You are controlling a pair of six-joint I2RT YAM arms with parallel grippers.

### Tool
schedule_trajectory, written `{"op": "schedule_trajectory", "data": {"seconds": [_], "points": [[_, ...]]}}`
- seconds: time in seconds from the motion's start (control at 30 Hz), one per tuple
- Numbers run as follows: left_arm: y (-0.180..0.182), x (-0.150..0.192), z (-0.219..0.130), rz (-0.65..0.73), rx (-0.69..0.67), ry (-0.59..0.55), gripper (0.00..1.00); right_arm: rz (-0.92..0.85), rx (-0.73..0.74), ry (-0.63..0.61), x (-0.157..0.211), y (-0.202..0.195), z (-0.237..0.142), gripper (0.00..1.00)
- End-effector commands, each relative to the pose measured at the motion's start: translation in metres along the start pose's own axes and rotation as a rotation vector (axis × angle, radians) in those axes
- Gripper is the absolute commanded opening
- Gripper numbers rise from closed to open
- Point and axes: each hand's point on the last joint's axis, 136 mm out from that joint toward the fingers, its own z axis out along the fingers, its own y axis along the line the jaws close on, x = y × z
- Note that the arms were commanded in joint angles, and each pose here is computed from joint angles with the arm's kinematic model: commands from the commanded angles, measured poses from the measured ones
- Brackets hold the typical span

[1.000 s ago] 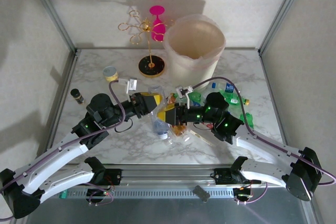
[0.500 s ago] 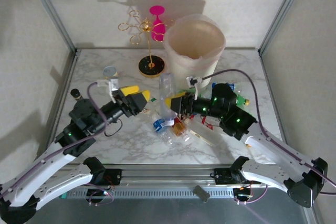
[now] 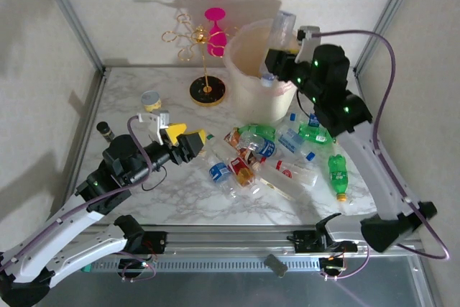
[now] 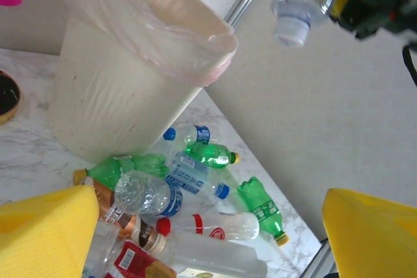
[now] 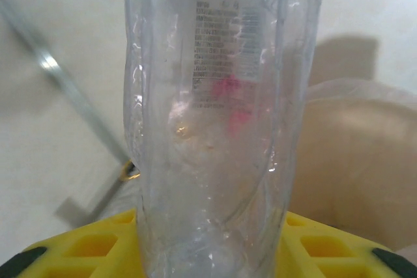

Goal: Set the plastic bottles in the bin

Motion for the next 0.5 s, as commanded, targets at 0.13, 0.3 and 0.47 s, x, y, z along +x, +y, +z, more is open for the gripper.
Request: {"op": "schedule_trajectory", "data": {"seconds": [0.13, 0.3, 0.47], "points": [[0.006, 0.015, 0.002, 0.052, -0.006, 0.038, 0.88, -0.087, 0.195, 0.054, -0.003, -0.063, 0.065, 0.45], [0.008, 0.022, 0.003, 0.046, 0.000, 0.052, 0.88, -0.096, 0.233, 0.184, 0.028, -0.083, 0.110, 0.45], [0.008, 0.026, 0.004, 0.044, 0.008, 0.059, 0.88, -0.080, 0.213, 0.313, 0.070, -0.092, 0.146, 0.47]]}}
